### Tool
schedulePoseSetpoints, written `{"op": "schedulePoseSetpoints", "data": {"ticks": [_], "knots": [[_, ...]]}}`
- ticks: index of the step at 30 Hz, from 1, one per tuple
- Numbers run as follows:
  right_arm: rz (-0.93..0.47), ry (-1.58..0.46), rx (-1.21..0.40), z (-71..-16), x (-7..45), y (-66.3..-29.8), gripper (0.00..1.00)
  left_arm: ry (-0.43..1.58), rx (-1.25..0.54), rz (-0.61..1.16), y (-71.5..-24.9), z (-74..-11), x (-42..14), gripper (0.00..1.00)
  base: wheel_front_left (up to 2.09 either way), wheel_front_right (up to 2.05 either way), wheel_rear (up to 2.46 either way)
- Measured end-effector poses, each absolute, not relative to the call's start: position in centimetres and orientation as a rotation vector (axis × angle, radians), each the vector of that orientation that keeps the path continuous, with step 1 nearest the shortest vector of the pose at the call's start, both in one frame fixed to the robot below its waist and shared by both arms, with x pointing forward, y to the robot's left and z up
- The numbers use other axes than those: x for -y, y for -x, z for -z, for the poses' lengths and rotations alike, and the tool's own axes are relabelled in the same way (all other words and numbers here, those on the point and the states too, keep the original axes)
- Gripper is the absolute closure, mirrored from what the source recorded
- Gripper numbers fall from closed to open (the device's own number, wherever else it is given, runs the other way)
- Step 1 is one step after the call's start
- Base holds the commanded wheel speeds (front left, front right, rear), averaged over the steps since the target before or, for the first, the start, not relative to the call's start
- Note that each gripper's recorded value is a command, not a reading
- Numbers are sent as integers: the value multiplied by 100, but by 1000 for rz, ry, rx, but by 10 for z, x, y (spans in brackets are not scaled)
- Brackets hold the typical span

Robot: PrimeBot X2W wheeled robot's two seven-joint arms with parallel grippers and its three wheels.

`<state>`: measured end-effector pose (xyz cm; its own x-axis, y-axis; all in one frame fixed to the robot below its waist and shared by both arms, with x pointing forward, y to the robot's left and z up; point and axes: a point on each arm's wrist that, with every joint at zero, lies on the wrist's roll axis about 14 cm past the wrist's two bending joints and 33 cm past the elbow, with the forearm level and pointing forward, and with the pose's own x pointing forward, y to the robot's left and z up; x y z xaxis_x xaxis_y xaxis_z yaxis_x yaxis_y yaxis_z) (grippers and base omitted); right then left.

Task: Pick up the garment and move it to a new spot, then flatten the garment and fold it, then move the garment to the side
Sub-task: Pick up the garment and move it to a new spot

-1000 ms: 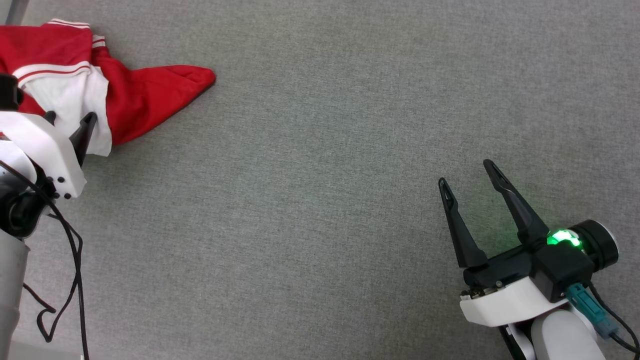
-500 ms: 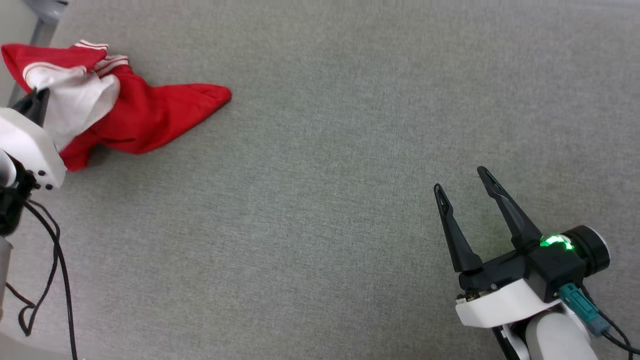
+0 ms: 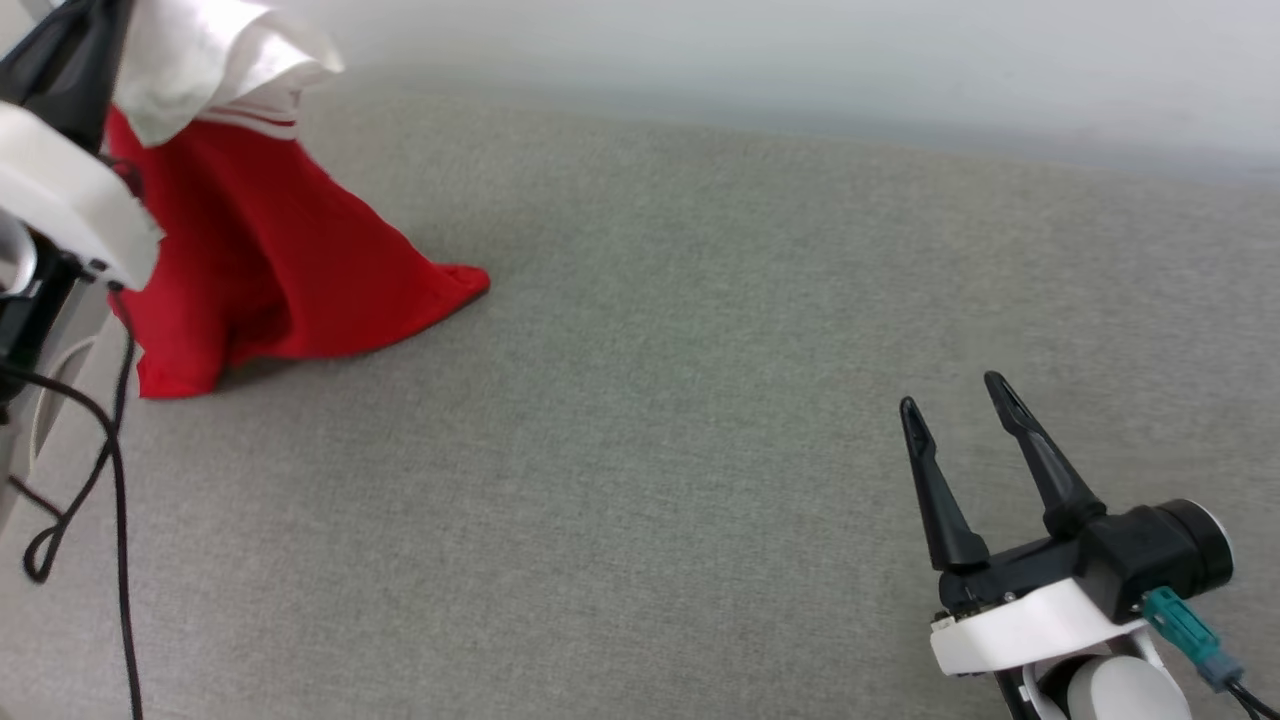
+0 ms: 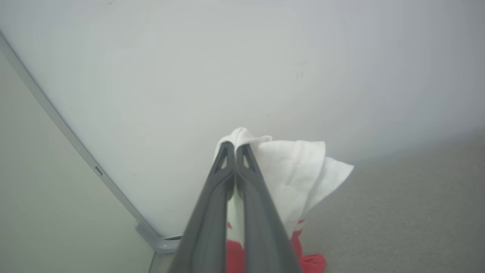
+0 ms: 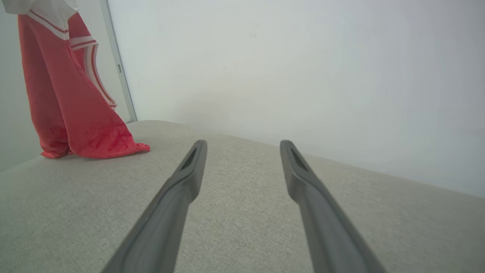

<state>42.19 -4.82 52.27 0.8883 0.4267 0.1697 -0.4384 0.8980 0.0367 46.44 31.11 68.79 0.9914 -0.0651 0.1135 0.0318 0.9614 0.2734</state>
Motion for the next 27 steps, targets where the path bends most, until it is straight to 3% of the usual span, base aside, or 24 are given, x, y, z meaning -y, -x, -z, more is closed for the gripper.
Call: {"op": "schedulePoseSetpoints", "data": {"ticks": [16,18,19,23,27], "knots": [[-173,-109,218,-550,145,-388,0,-114,440,592,-447,-802,-82,100,0,0,0],[-127,-109,227,-553,160,-382,0,-59,479,670,-441,-816,-50,100,0,0,0],[-39,-110,239,-556,190,-370,0,7,558,756,-430,-841,-14,100,0,0,0],[75,-100,246,-556,227,-352,0,141,592,792,-433,-856,10,100,0,0,0],[158,-94,242,-554,253,-340,0,196,492,806,-454,-827,24,100,0,0,0]]}}
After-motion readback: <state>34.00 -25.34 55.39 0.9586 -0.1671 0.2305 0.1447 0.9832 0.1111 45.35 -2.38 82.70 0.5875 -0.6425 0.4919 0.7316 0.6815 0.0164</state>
